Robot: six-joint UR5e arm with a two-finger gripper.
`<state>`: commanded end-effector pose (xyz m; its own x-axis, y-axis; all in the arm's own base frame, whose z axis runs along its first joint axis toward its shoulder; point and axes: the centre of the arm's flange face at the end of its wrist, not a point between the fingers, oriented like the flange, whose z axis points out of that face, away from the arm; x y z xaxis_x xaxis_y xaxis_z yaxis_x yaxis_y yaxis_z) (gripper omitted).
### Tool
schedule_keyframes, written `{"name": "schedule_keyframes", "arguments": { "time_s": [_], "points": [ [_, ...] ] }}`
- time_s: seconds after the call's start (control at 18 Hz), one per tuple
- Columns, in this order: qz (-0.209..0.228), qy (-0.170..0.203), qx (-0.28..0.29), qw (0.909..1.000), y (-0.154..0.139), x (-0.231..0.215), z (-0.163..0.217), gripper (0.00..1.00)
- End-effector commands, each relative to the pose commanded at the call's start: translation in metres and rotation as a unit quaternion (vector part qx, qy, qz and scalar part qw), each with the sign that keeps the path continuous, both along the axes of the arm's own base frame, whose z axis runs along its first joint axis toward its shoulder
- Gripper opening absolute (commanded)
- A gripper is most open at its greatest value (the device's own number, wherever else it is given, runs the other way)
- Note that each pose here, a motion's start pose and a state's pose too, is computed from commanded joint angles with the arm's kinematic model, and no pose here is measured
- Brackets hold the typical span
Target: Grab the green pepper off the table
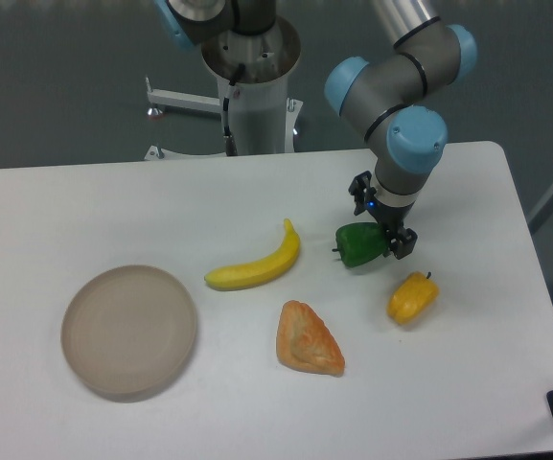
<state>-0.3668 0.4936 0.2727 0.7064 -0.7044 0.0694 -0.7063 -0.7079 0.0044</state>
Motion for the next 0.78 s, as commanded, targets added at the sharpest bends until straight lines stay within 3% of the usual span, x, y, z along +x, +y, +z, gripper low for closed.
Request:
{"name": "schedule_keyframes", "arguments": {
  "time_s": [0.61, 0.78],
  "points": [
    [-0.001, -0.007, -0.005, 1.0, 0.0, 0.008, -0.01, 0.99],
    [-0.001, -0.003, 0.0, 1.0, 0.002, 0.007, -0.009, 0.76]
  ]
}}
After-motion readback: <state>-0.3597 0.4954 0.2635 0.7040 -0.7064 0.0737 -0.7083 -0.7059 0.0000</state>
